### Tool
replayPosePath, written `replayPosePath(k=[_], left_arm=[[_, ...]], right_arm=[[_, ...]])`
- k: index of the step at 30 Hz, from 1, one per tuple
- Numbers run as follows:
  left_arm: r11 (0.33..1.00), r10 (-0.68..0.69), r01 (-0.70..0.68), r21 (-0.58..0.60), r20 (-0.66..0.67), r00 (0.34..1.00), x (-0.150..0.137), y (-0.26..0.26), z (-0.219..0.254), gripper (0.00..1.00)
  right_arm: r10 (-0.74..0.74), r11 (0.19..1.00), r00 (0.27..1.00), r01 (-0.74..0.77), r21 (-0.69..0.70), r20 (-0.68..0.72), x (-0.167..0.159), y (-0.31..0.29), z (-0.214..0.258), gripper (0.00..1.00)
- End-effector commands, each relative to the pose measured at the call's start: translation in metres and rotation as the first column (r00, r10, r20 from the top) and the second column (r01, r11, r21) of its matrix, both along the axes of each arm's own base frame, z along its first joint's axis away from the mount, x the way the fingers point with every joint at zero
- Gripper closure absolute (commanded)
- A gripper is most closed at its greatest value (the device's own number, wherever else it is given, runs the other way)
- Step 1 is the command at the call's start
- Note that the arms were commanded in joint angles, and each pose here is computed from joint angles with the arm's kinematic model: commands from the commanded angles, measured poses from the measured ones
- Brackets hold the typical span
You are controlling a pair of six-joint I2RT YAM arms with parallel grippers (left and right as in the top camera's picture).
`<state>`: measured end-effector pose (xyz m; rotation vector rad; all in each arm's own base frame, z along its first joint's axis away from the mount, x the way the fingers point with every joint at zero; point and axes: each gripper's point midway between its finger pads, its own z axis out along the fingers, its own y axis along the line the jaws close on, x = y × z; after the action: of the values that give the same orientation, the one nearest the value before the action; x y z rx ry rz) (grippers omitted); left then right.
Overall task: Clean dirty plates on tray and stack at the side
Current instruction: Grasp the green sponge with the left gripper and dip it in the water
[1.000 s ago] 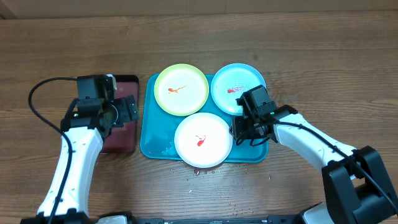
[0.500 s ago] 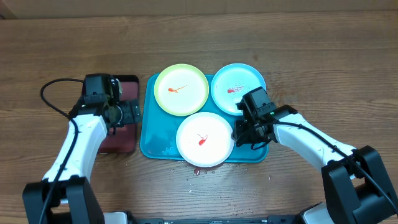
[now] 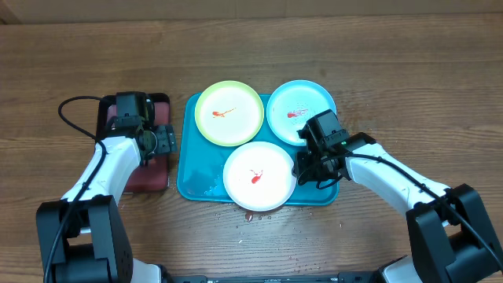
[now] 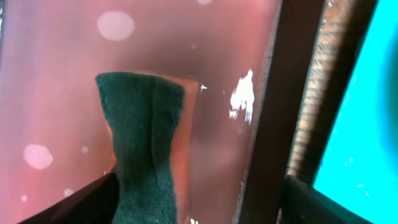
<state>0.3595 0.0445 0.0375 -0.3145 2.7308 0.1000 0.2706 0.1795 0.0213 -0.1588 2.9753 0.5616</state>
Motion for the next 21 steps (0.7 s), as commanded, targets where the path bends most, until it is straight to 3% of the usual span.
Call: replayPosePath(k=[1, 5, 12, 15, 21], left_arm=[[0.996, 0.04, -0.041, 0.078, 0.02, 0.999, 0.008, 0.016, 0.005, 0.27], [0.999, 0.018, -0.019, 0.034, 0.04, 0.999, 0.014, 0.007, 0.009, 0.16], [0.999, -0.032, 0.031, 0.016, 0.109, 0.993, 0.025, 0.002, 0.038, 0.19], [0.995, 0.072, -0.079, 0.056, 0.105, 0.992, 0.015, 0.023, 0.045, 0.22], [0.976, 0.213, -0.215, 0.023, 0.066, 0.975, -0.001, 0.045, 0.039, 0.28]], right_arm=[[0.008, 1.0, 1.0, -0.008, 0.01, 0.008, 0.003, 0.005, 0.002, 0.73], [0.008, 1.0, 1.0, -0.008, 0.011, 0.01, 0.003, 0.005, 0.002, 0.73], [0.007, 1.0, 1.0, -0.008, 0.011, 0.012, 0.004, 0.005, 0.002, 0.73], [0.007, 1.0, 1.0, -0.007, 0.012, 0.012, 0.004, 0.005, 0.003, 0.73], [0.007, 1.0, 1.0, -0.007, 0.012, 0.012, 0.004, 0.005, 0.003, 0.73]])
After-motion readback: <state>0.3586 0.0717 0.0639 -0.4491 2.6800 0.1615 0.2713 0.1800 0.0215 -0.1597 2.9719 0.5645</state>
